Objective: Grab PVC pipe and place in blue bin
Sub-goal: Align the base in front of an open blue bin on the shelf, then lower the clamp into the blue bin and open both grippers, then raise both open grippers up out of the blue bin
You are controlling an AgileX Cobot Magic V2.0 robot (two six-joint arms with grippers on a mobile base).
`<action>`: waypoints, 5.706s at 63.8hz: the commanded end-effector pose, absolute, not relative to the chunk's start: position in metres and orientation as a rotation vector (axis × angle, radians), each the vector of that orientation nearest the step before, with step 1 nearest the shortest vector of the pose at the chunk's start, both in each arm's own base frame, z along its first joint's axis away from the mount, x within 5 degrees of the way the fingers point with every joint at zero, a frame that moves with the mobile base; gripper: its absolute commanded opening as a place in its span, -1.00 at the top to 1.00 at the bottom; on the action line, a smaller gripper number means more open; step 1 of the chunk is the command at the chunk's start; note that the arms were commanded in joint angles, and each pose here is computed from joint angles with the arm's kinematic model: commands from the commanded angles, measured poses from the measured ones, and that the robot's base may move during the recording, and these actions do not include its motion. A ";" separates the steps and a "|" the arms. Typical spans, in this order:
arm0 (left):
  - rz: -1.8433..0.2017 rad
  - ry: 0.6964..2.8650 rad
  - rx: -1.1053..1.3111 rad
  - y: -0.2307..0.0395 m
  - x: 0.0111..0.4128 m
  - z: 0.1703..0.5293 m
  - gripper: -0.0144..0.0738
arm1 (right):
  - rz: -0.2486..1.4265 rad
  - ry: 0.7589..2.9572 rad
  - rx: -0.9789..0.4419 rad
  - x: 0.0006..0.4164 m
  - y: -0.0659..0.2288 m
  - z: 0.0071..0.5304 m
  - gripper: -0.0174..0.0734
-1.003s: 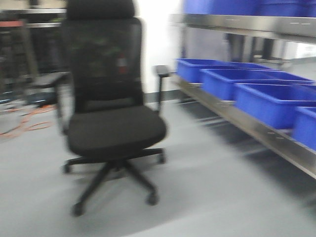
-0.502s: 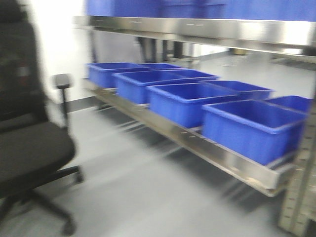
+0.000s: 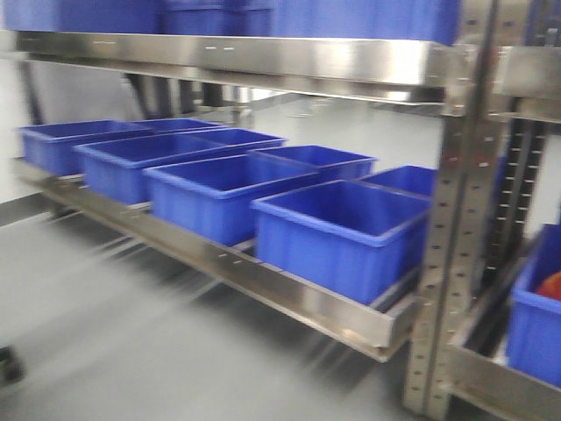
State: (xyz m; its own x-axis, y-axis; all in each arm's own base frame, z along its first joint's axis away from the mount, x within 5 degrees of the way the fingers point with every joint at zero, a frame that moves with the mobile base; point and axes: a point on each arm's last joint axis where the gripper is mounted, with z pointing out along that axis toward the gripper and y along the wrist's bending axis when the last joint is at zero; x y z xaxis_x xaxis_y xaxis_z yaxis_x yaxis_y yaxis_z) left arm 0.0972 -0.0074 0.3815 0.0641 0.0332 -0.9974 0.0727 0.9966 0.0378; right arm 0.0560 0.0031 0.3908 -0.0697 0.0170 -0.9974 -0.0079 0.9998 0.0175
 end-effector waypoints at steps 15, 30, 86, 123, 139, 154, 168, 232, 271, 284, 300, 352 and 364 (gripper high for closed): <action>-0.049 1.466 0.083 -0.008 0.096 0.387 0.93 | 0.007 1.605 0.000 0.055 0.003 0.394 0.97; -0.049 1.466 0.083 -0.008 0.096 0.387 0.93 | 0.007 1.605 0.000 0.055 0.003 0.394 0.97; -0.049 1.466 0.083 -0.008 0.096 0.387 0.93 | 0.007 1.605 0.000 0.055 0.003 0.394 0.97; -0.049 1.466 0.083 -0.008 0.096 0.387 0.93 | 0.007 1.605 0.000 0.055 0.003 0.394 0.97; -0.049 1.466 0.083 -0.008 0.096 0.387 0.93 | 0.007 1.605 0.000 0.055 0.003 0.394 0.97; -0.049 1.466 0.083 -0.008 0.096 0.387 0.93 | 0.007 1.605 0.000 0.055 0.003 0.394 0.97; -0.049 1.466 0.083 -0.008 0.096 0.387 0.93 | 0.007 1.605 0.000 0.055 0.003 0.394 0.97; -0.216 1.548 0.291 -0.062 0.184 0.461 0.93 | 0.078 1.823 -0.150 0.188 0.022 0.424 0.97; -0.303 1.651 0.364 -0.152 0.342 0.440 0.92 | 0.254 1.935 -0.330 0.340 0.109 0.425 0.97; -0.303 1.697 0.370 -0.155 0.350 0.427 0.39 | 0.276 1.971 -0.325 0.344 0.111 0.419 0.70; -0.305 1.702 0.369 -0.156 0.350 0.426 0.05 | 0.276 1.969 -0.324 0.344 0.111 0.418 -0.06; -0.341 1.764 0.370 -0.145 0.316 0.449 0.92 | 0.280 1.966 -0.329 0.323 0.104 0.436 0.99; -0.355 1.668 0.354 -0.124 0.271 0.490 0.92 | 0.289 1.794 -0.304 0.278 0.090 0.482 0.99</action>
